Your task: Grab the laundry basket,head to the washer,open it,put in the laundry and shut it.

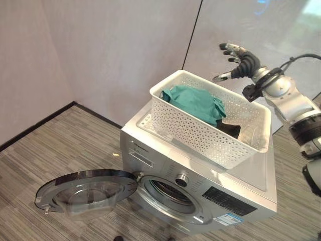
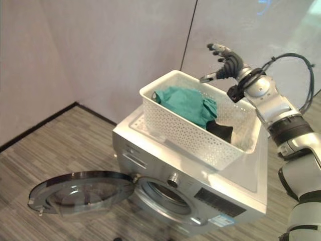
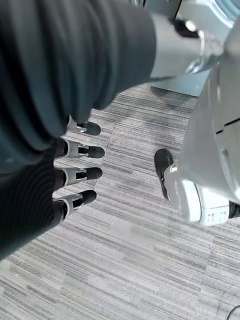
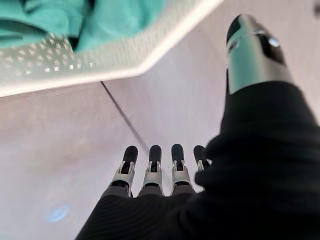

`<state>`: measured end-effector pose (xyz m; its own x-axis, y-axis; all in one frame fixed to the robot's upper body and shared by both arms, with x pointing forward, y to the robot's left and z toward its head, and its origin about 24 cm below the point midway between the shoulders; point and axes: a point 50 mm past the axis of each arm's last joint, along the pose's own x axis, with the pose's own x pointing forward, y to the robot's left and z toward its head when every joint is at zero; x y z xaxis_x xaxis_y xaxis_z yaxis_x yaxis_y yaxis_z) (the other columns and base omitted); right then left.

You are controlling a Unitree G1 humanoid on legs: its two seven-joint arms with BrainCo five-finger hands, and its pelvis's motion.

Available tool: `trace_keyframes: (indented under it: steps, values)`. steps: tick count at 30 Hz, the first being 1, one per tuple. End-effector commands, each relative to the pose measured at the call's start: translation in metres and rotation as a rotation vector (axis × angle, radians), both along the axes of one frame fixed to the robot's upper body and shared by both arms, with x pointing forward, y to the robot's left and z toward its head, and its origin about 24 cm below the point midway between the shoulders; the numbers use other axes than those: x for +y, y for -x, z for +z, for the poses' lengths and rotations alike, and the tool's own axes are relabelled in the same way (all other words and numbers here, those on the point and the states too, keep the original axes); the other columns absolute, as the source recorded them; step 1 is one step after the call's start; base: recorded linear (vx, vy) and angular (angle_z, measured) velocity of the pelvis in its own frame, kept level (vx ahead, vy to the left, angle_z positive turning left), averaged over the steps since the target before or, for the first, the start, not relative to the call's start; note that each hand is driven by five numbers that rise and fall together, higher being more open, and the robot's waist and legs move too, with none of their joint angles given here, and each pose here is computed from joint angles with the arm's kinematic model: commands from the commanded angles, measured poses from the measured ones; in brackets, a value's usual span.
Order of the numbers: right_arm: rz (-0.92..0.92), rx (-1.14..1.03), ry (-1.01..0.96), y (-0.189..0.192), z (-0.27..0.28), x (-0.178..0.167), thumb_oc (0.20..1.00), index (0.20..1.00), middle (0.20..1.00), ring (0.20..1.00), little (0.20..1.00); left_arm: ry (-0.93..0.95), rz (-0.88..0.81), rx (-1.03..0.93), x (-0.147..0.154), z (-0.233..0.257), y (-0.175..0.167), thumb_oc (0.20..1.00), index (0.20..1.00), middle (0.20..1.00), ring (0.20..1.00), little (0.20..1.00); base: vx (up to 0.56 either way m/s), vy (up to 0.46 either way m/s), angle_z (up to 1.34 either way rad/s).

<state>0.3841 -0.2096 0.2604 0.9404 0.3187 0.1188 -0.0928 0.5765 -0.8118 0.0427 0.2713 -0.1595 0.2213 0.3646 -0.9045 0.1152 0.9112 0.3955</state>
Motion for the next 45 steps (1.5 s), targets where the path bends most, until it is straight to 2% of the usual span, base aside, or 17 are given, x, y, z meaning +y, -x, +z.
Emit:
trace_keyframes:
  steps: [1, 7, 9, 10, 11, 17, 25, 33, 39, 41, 44, 45]
  values:
    - [-0.076, -0.103, 0.114, 0.000, 0.036, -0.011, 1.000, 1.000, 1.000, 1.000, 1.000, -0.014, -0.036, 0.001, 0.007, 0.003, -0.011, 1.000, 1.000, 1.000, 1.000, 1.000, 0.00, 0.000, 0.00]
    - [-0.177, -0.100, 0.368, -0.021, 0.028, 0.007, 1.000, 1.000, 1.000, 1.000, 1.000, -0.039, -0.072, -0.038, 0.013, 0.008, -0.031, 1.000, 1.000, 1.000, 1.000, 1.000, -0.04, -0.006, 0.10]
    - [-0.182, -0.116, 0.369, -0.021, 0.029, 0.010, 1.000, 1.000, 1.000, 1.000, 1.000, -0.040, -0.073, -0.042, 0.013, 0.009, -0.033, 1.000, 1.000, 1.000, 1.000, 1.000, -0.01, 0.004, 0.14]
    - [-0.182, -0.118, 0.361, -0.022, 0.028, 0.011, 0.702, 0.702, 0.702, 0.702, 0.702, -0.044, -0.073, -0.046, 0.013, 0.009, -0.036, 1.000, 1.000, 1.000, 1.000, 1.000, 0.00, 0.005, 0.04]
    - [-0.178, -0.123, 0.354, -0.023, 0.027, 0.013, 0.200, 0.200, 0.200, 0.200, 0.200, -0.049, -0.075, -0.048, 0.014, 0.010, -0.037, 1.000, 1.000, 1.000, 1.000, 1.000, 0.01, 0.001, 0.04]
    - [-0.193, -0.226, 0.196, -0.017, 0.046, 0.011, 0.200, 0.200, 0.200, 0.200, 0.200, -0.073, -0.075, -0.058, 0.014, 0.011, -0.042, 1.000, 1.000, 1.000, 1.000, 1.000, 0.02, 0.003, 0.00]
    - [-0.206, -0.403, -0.044, 0.010, 0.077, -0.019, 0.200, 0.200, 0.200, 0.200, 0.200, -0.063, -0.085, -0.096, 0.010, 0.011, -0.050, 1.000, 1.000, 1.000, 1.000, 1.000, 0.05, 0.004, -0.04]
    - [-0.239, -0.530, -0.217, 0.024, 0.093, -0.036, 0.200, 0.200, 0.200, 0.200, 0.200, 0.007, -0.189, -0.238, -0.010, 0.018, -0.083, 1.000, 1.000, 1.000, 1.000, 1.000, 0.03, -0.006, -0.07]
    - [-0.245, -0.653, -0.583, 0.027, 0.112, -0.040, 0.200, 0.200, 0.200, 0.200, 0.200, 0.062, -0.303, -0.460, -0.022, 0.045, -0.124, 1.000, 1.000, 1.000, 1.000, 1.000, 0.00, 0.000, 0.00]
    - [-0.194, -0.670, -0.718, 0.028, 0.118, -0.036, 0.200, 0.200, 0.200, 0.200, 0.200, 0.099, -0.318, -0.560, -0.024, 0.061, -0.136, 1.000, 1.000, 1.000, 1.000, 1.000, 0.00, 0.001, -0.02]
    - [-0.129, -0.752, -1.020, 0.034, 0.135, -0.034, 0.200, 0.200, 0.200, 0.200, 0.200, 0.142, -0.339, -0.710, -0.025, 0.090, -0.152, 1.000, 1.000, 1.000, 1.000, 1.000, 0.00, 0.000, 0.00]
    - [-0.122, -0.756, -1.018, 0.034, 0.136, -0.032, 0.200, 0.200, 0.200, 0.200, 0.200, 0.139, -0.337, -0.714, -0.022, 0.093, -0.151, 1.000, 1.000, 1.000, 1.000, 1.000, 0.00, 0.000, 0.00]
